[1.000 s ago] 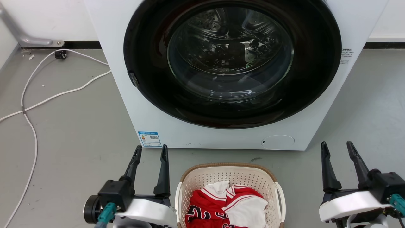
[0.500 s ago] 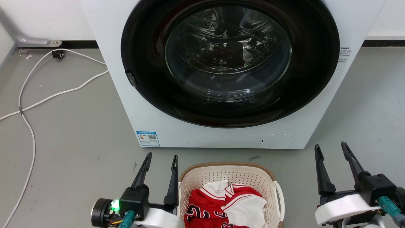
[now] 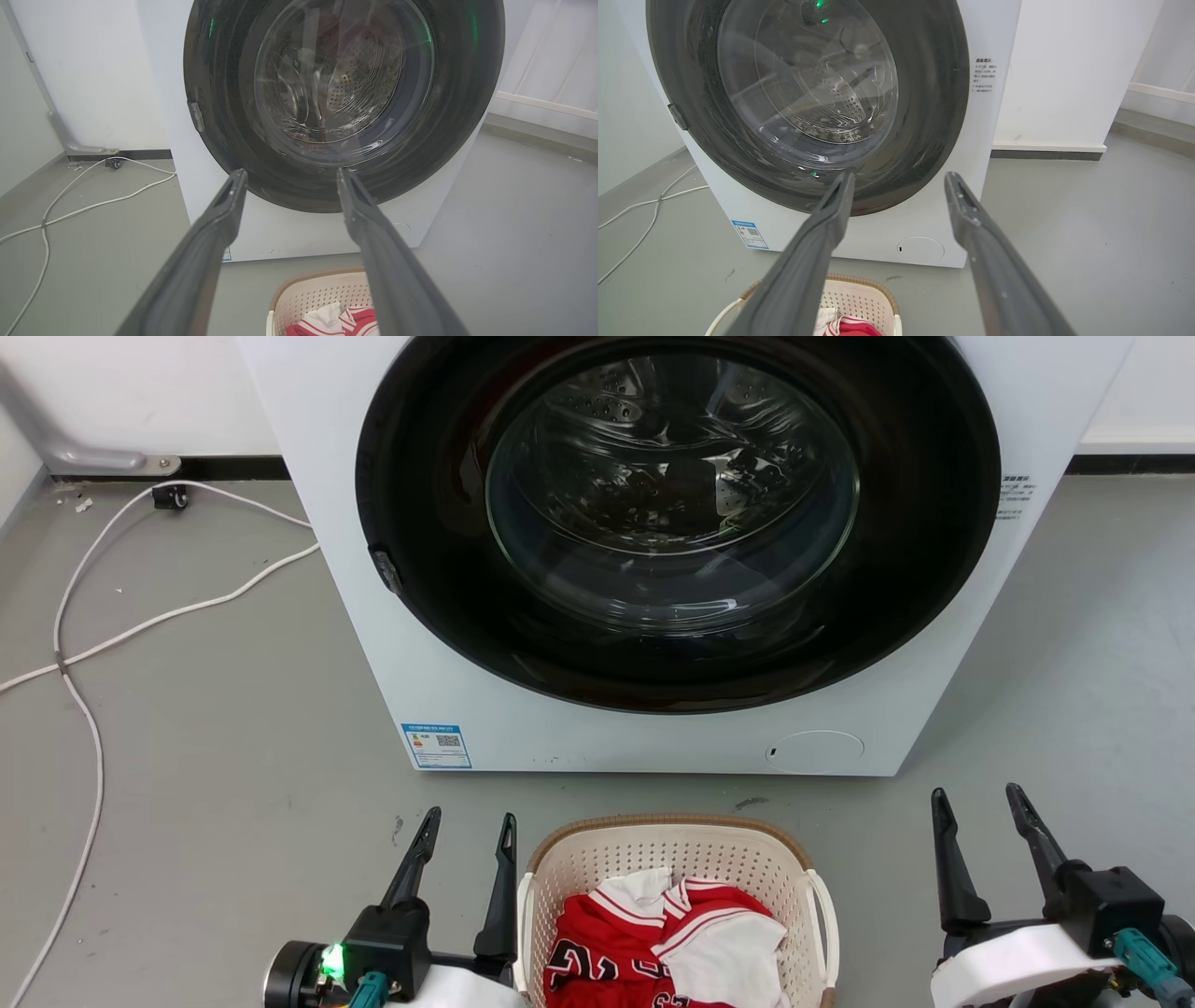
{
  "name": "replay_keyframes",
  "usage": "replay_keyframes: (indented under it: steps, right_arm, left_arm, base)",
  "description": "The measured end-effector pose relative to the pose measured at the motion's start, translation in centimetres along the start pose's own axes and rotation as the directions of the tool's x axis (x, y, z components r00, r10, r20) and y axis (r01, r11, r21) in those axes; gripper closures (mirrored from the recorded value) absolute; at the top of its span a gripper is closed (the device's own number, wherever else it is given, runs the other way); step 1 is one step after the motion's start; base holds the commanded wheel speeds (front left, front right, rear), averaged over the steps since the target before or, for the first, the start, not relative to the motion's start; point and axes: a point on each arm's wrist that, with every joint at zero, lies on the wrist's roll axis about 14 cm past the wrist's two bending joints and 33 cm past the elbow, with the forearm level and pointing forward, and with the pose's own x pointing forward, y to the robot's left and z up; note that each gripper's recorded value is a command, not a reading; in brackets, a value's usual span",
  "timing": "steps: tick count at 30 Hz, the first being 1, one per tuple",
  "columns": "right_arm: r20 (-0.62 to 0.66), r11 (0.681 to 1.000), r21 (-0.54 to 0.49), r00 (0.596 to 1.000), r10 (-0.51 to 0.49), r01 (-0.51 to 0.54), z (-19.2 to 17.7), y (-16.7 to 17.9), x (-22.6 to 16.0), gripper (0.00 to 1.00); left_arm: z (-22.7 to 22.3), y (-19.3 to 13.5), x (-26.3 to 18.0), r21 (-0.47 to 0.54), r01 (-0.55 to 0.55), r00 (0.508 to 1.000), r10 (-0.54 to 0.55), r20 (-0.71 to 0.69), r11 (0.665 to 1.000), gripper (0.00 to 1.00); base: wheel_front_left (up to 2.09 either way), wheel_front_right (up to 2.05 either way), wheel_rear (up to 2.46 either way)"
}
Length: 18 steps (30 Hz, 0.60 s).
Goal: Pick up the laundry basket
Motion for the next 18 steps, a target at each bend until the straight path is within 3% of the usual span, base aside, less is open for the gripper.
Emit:
replay_keyframes:
  steps: [18]
  right_arm:
    - [-0.005, 1.000, -0.021, 1.000, 0.008, -0.008, -0.28, 0.15, -0.11, 0.00]
  left_arm:
    - [-0.09, -0.09, -0.14, -0.003, 0.018, 1.000, -0.018, 0.003, 1.000, 0.00]
  base:
    - [0.00, 0.00, 0.00]
